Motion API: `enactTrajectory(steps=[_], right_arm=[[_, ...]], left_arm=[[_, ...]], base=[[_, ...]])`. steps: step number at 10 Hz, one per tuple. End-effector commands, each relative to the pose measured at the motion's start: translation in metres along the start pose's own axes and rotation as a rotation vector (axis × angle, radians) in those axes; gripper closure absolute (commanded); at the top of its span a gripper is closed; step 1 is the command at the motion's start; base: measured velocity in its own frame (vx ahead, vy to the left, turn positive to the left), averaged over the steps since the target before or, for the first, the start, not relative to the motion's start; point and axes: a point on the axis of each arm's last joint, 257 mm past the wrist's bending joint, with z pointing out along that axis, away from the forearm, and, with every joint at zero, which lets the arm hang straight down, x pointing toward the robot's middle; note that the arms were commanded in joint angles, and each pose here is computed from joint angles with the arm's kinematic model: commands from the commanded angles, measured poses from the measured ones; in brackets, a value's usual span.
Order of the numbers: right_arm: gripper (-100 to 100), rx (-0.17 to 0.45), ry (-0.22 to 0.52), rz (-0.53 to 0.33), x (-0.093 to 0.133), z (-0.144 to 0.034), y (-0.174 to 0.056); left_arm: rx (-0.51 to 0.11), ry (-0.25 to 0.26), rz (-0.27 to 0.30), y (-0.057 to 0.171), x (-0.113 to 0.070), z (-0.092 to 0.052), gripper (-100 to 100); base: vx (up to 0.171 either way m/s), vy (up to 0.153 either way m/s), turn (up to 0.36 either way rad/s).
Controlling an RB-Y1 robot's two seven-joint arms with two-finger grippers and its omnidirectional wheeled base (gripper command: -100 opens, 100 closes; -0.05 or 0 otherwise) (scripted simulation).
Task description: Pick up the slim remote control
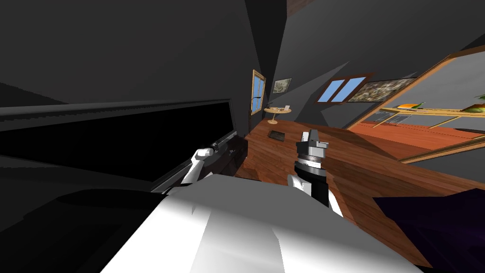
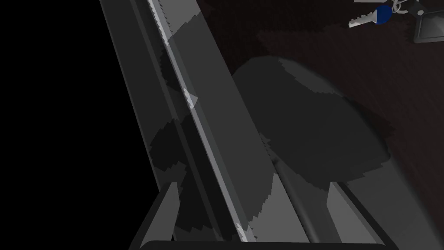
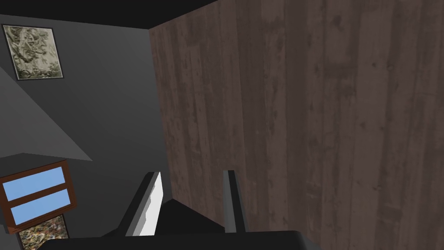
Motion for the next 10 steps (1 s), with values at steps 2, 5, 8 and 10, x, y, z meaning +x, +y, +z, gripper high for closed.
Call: enactTrajectory(steps=[2, 5, 8, 10], right_arm=[[0, 0.0, 0.0, 0.0, 0.0, 0.0, 0.0], [0, 0.0, 0.0, 0.0, 0.0, 0.0, 0.0], [0, 0.0, 0.0, 0.0, 0.0, 0.0, 0.0], [0, 0.0, 0.0, 0.0, 0.0, 0.0, 0.0]], left_arm=[[-0.121, -0.044, -0.065, 0.039, -0.023, 0.005, -100], [-0.211, -0.077, -0.109, 0.067, -0.037, 0.004, -100], [-0.349, -0.137, -0.194, 0.114, -0.06, 0.0, -100], [-0.419, -0.168, -0.236, 0.138, -0.071, -0.005, -100]], base=[[0.028, -0.028, 0.065], [0.014, -0.025, 0.076], [0.011, -0.014, 0.079], [0.003, -0.005, 0.095]])
